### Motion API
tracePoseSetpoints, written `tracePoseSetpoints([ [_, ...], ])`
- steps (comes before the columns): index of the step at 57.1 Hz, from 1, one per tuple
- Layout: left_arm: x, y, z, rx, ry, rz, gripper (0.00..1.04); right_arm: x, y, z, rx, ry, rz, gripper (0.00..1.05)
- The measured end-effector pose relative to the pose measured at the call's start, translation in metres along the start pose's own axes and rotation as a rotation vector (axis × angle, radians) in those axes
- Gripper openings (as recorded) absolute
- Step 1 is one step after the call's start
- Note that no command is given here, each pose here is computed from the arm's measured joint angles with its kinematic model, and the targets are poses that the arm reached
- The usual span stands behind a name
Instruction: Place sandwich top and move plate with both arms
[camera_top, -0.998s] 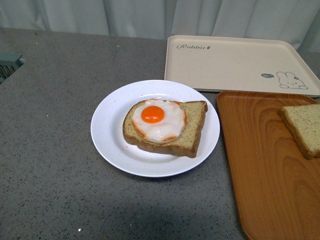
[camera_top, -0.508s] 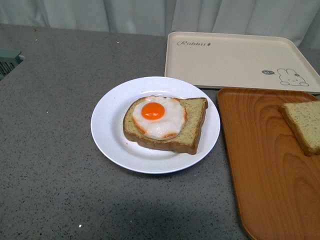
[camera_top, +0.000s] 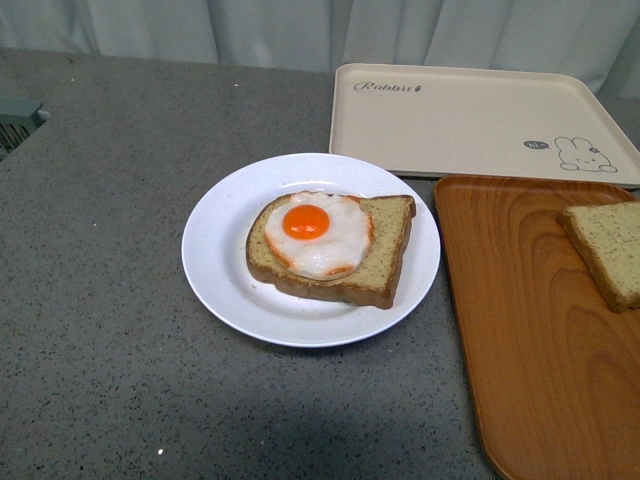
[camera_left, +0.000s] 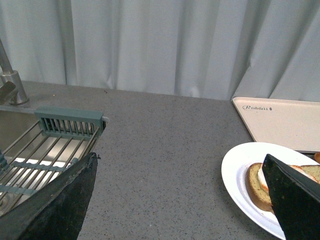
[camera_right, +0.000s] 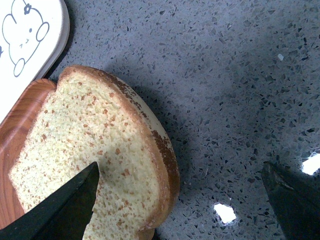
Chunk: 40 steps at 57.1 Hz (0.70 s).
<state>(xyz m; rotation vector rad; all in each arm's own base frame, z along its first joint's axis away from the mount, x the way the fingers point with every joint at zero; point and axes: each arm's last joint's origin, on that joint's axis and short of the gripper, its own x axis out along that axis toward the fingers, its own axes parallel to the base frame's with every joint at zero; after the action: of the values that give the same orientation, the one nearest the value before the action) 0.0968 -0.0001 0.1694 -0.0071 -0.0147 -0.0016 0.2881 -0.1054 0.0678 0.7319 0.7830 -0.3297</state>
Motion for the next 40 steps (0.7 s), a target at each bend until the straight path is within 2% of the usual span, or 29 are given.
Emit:
tracePoseSetpoints([
  [15, 0.0000, 0.0000, 0.0000, 0.000, 0.000, 0.000, 0.98, 0.0033, 0.0014, -0.0015, -0.008, -0.008, 0.003, 0.96],
  [31, 0.0000, 0.0000, 0.0000, 0.000, 0.000, 0.000, 0.98, 0.0062, 0.0036, -0.0038, 0.011, 0.002, 0.044, 0.57],
  [36, 0.0000, 0.0000, 0.0000, 0.000, 0.000, 0.000, 0.98, 0.0052, 0.0081, -0.0063, 0.012, 0.010, 0.089, 0.38],
  [40, 0.0000, 0.0000, 0.0000, 0.000, 0.000, 0.000, 0.98, 0.0045, 0.0095, -0.0073, 0.009, 0.010, 0.101, 0.27],
])
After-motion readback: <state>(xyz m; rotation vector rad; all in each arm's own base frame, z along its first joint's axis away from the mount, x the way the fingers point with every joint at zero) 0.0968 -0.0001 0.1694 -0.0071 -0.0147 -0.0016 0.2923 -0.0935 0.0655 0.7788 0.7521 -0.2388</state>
